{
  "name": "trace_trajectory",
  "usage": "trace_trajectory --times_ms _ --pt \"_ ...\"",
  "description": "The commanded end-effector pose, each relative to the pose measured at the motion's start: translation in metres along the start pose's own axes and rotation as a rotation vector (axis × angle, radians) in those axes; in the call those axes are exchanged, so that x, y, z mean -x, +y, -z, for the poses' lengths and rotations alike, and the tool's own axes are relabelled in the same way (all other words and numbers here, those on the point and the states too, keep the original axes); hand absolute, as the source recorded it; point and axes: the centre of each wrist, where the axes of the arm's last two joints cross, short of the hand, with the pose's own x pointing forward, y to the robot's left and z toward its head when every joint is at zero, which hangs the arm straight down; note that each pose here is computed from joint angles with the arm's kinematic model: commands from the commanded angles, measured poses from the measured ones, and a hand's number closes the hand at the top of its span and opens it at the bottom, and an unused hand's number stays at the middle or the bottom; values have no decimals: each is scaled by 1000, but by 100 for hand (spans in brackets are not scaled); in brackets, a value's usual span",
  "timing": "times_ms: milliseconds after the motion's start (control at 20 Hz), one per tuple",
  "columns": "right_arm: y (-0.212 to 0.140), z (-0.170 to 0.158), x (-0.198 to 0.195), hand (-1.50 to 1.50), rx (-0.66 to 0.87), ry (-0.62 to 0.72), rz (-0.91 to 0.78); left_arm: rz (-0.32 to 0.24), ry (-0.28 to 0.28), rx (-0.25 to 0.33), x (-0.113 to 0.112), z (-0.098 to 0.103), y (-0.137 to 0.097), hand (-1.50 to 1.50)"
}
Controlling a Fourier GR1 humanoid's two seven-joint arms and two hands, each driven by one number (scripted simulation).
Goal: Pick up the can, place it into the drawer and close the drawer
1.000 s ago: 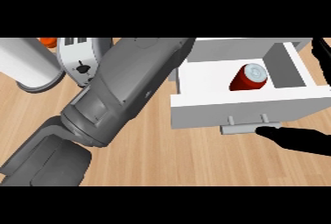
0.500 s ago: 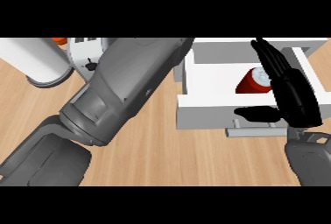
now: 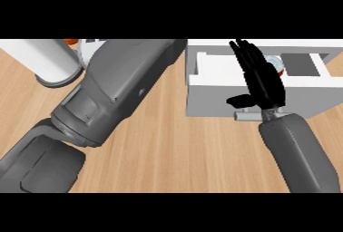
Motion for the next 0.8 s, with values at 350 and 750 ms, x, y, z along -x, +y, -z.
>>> trace_trajectory --times_ms 350,750 --pt "44 45 -4 -150 148 69 -114 14 -9 -9 3 13 50 -150" --pt "18 82 20 -150 219 86 -168 3 10 -3 -4 10 63 -150"
